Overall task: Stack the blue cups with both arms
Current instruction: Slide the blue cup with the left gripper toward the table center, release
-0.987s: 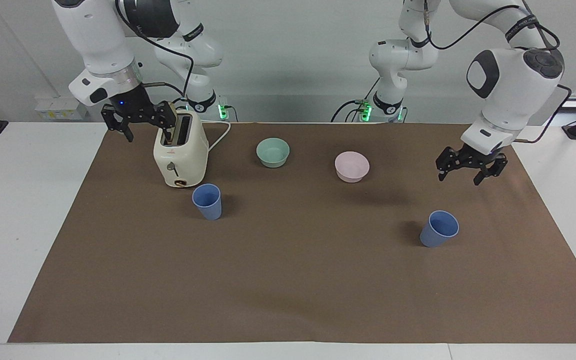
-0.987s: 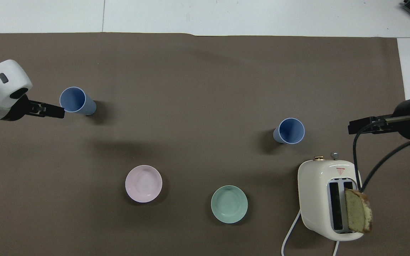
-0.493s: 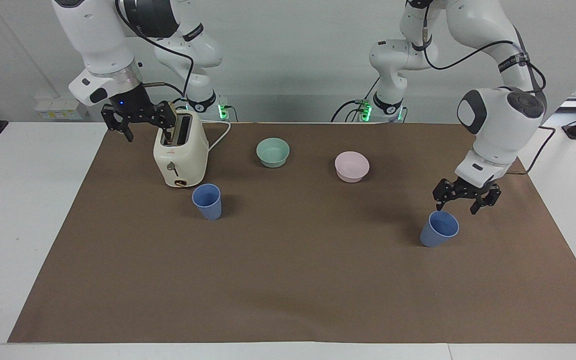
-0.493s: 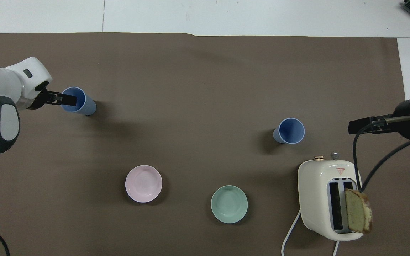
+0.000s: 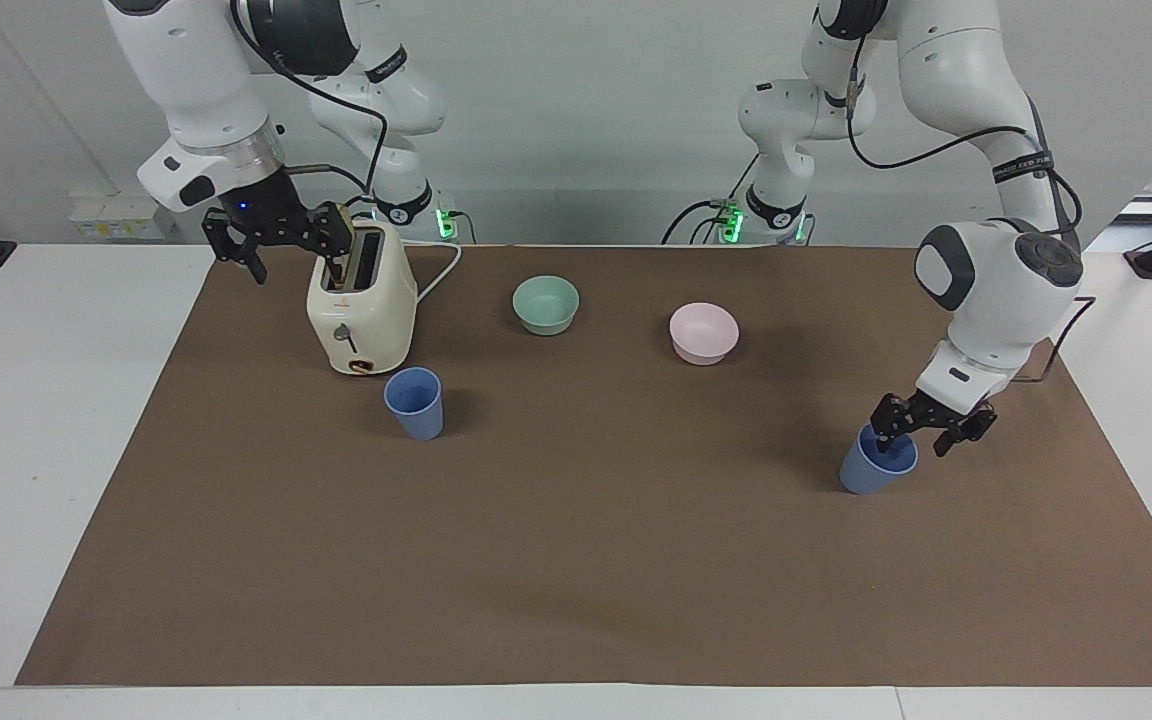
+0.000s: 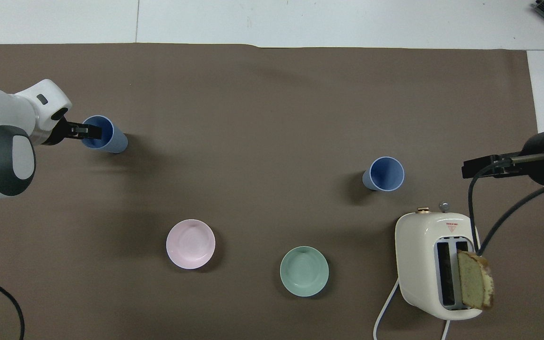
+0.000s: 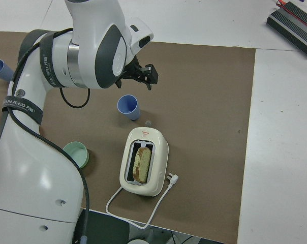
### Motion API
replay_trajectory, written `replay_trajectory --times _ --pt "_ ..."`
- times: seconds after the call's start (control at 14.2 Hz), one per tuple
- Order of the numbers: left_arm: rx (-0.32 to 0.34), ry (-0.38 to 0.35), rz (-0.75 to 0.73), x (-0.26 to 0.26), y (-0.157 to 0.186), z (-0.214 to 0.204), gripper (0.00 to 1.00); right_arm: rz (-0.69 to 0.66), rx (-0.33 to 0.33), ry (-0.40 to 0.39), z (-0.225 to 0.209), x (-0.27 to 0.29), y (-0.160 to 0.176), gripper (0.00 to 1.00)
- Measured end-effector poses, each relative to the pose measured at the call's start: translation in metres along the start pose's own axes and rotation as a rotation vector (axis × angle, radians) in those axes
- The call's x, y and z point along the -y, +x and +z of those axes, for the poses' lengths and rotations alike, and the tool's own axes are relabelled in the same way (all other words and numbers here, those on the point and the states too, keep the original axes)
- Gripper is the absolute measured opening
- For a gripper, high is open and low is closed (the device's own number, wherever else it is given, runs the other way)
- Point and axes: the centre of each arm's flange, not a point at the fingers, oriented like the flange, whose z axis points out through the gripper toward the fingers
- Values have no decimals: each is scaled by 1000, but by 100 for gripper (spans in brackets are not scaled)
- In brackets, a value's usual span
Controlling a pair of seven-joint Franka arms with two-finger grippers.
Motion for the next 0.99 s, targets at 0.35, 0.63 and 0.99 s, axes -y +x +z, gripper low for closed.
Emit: replay_trajectory --times 0.35,0.63,0.99 --pt "-1 -4 3 -2 1 0 10 0 0 0 0 0 0 100" --pt "-23 -17 41 -30 7 -12 4 0 0 0 0 0 0 100" --pt "-18 -68 45 -190 -2 -24 4 0 0 0 0 0 0 100"
